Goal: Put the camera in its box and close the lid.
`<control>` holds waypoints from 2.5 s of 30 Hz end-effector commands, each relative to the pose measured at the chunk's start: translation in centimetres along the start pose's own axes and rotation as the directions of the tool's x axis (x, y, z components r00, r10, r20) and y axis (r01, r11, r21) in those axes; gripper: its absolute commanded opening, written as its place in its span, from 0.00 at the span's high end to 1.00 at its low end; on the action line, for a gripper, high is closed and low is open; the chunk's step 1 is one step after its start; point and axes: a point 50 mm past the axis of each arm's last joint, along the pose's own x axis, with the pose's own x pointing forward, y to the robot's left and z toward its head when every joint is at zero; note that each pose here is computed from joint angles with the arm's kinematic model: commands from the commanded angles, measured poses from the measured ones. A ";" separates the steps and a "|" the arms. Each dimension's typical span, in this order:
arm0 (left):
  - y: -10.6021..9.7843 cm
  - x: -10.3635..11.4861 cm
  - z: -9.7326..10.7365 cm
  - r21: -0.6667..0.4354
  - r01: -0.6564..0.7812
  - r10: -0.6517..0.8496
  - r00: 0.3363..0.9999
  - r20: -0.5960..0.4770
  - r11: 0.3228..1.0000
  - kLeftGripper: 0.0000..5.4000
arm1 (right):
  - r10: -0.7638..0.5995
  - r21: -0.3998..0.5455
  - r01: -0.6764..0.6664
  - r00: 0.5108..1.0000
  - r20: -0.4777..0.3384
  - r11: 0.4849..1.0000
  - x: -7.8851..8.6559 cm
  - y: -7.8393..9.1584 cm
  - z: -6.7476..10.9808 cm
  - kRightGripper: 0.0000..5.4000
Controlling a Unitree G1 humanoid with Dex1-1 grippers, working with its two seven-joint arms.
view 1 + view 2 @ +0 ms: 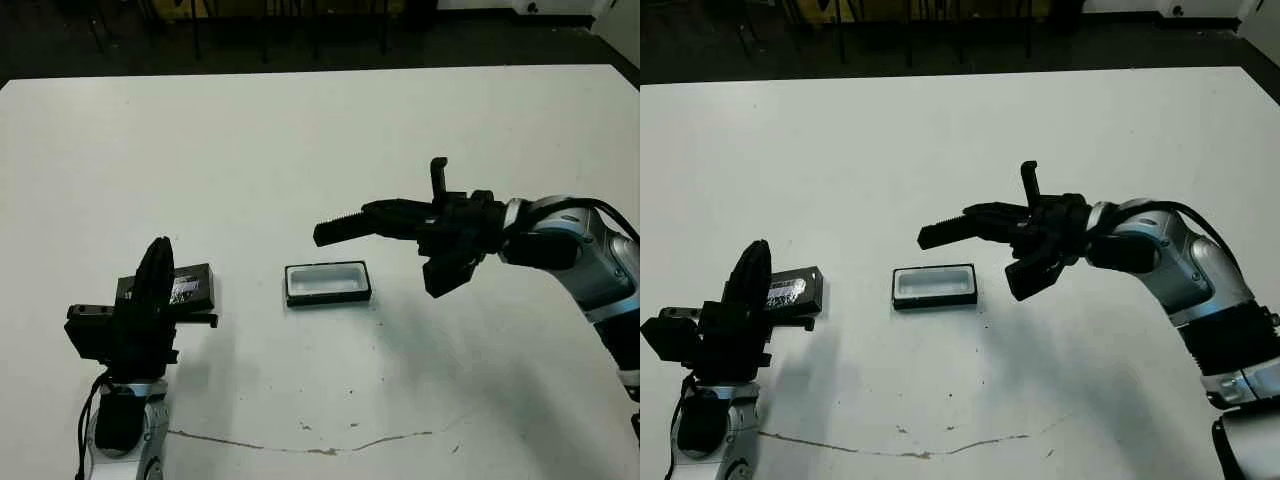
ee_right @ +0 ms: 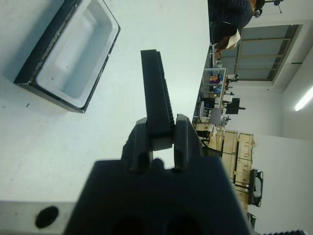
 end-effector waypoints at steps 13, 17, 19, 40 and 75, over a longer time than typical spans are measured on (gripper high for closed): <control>0.4 -1.7 -1.2 0.012 -0.017 0.018 0.996 -0.086 1.000 1.00 | -0.022 -0.104 0.034 0.993 0.116 0.994 -0.1 1.6 -0.2 1.00; 0.4 -1.8 -1.2 0.009 -0.028 0.029 0.996 -0.089 1.000 1.00 | -0.020 -0.112 0.036 0.990 0.142 0.993 0.1 1.9 -0.6 1.00; 0.3 -1.8 -1.1 0.006 -0.030 0.031 0.995 -0.094 1.000 1.00 | -0.027 -0.119 0.044 0.989 0.148 0.992 0.2 2.1 -0.6 1.00; 0.3 -1.8 -1.2 -0.007 -0.022 0.021 0.995 -0.095 1.000 1.00 | 0.053 -0.194 -0.026 0.989 0.137 0.981 0.6 2.4 -0.4 1.00; -0.1 -1.9 -1.2 -0.008 -0.026 0.026 0.996 -0.090 1.000 1.00 | 0.100 -0.161 -0.083 0.990 0.097 0.983 0.5 3.6 -0.4 1.00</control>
